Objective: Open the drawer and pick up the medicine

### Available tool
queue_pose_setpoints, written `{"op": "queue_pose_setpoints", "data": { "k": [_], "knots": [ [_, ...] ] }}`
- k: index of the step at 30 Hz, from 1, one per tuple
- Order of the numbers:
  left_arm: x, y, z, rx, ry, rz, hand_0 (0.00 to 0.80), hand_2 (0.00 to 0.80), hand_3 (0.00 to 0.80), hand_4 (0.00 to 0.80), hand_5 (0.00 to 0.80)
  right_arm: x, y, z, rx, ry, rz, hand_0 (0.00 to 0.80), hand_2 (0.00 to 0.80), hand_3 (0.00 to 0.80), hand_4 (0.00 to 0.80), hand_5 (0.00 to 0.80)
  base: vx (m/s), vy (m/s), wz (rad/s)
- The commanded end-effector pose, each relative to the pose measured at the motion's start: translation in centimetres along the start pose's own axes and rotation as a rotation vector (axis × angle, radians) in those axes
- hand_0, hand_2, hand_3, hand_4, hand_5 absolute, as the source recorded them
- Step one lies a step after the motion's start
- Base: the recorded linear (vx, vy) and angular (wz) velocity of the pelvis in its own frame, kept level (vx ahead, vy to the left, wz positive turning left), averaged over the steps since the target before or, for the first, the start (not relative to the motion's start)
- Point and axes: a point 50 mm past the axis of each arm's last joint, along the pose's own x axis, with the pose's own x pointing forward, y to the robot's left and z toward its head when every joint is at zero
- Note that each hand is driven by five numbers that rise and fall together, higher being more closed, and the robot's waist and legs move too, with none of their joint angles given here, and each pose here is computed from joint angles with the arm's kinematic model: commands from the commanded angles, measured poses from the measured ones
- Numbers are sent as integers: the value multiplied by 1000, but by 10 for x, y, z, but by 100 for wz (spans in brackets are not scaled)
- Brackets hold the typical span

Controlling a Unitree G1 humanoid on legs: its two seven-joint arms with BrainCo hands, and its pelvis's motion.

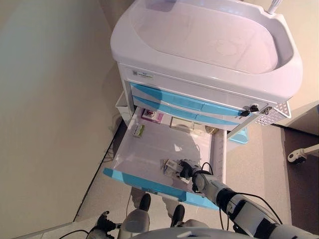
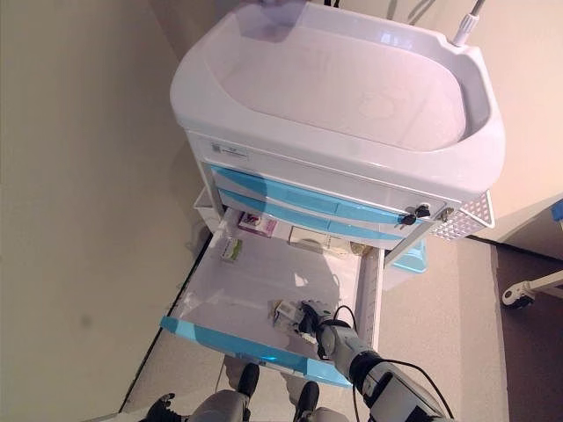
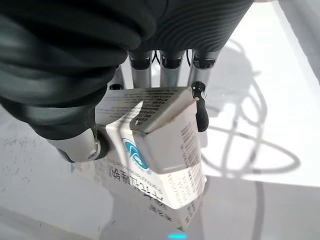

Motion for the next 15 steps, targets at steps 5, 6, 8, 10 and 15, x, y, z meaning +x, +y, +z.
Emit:
{"op": "queue_pose_setpoints", "data": {
  "k": [5,6,8,10,15],
  "knots": [
    [0,-5,3,-32,8,8,0,0,0,0,0,-4,-84,50,-68,-306,-265,800,800,800,800,800,1,-1,-1],
    [0,-4,2,-41,10,11,0,0,0,0,0,-8,-94,50,-58,-328,-298,800,800,800,800,800,16,-6,-6],
    [0,-3,0,-46,19,14,0,0,0,0,0,-15,-108,54,-52,-371,-330,800,800,800,800,800,18,-5,-12],
    [0,1,-6,-62,43,12,0,0,0,0,0,-38,-148,63,-85,-493,-406,800,800,800,800,800,34,-10,-14],
    [-1,7,-13,-66,63,3,0,0,0,0,0,-59,-179,65,-75,-571,-413,800,800,800,800,800,20,-9,-10]
  ]
}}
